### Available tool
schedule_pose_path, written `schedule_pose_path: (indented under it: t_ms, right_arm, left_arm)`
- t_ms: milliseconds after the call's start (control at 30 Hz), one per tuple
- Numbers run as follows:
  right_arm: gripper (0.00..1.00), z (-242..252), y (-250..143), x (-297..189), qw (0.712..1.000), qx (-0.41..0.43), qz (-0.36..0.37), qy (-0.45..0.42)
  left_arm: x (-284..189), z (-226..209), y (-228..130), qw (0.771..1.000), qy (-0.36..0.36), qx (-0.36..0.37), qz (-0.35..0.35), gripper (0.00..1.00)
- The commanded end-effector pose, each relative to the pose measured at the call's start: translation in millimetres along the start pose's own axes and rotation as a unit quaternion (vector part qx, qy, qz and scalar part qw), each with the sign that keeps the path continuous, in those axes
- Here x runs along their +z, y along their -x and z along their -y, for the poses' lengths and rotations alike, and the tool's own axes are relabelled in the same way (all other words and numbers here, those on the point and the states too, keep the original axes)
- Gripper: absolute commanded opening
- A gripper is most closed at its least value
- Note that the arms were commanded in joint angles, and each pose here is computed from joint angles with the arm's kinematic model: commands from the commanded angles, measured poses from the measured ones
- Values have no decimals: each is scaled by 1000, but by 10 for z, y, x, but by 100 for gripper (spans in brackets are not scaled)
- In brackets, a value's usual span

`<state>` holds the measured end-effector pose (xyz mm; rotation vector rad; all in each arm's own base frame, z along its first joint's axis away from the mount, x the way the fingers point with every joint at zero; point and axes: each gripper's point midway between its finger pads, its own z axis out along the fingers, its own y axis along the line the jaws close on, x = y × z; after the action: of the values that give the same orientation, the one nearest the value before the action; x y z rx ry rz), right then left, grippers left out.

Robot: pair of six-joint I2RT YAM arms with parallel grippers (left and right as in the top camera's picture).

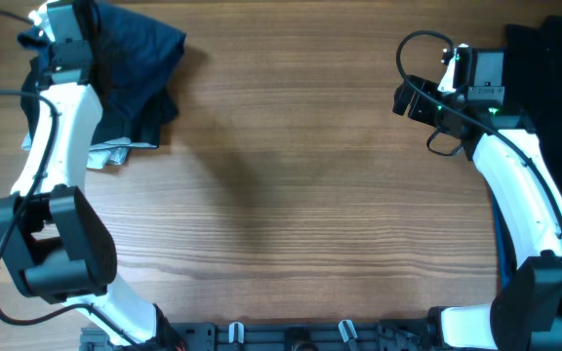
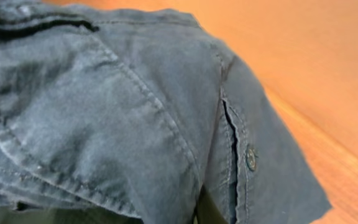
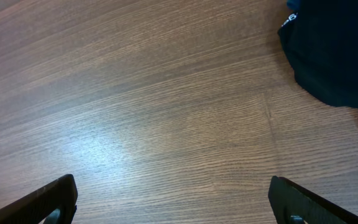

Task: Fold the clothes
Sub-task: 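Grasp the blue shorts with the left gripper and stack them onto the black pile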

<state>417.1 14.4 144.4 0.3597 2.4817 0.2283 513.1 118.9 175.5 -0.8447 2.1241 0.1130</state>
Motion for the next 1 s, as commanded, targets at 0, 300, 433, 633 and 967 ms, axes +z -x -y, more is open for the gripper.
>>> schedule_pose_path:
  t_ms: [0, 300, 433, 633, 967]
  right_arm:
    - [100, 58, -16, 38, 1000, 2, -2, -11]
    - [99, 58, -16, 38, 1000, 2, -2, -11]
    - [100, 58, -16, 38, 1000, 2, -2, -11]
    - [100, 58, -16, 38, 1000, 2, -2, -11]
    - [100, 58, -16, 38, 1000, 2, -2, -11]
  left_arm:
    - [-157, -252, 252, 996, 20, -84, 17, 4]
    - [-405, -116, 754, 994, -19, -28, 104, 4]
    - [-462, -173, 744, 994, -6, -28, 101, 4]
    - [-271, -342, 523, 996, 40, -38, 70, 4]
    - [-428, -289, 973, 984, 25, -77, 161, 4]
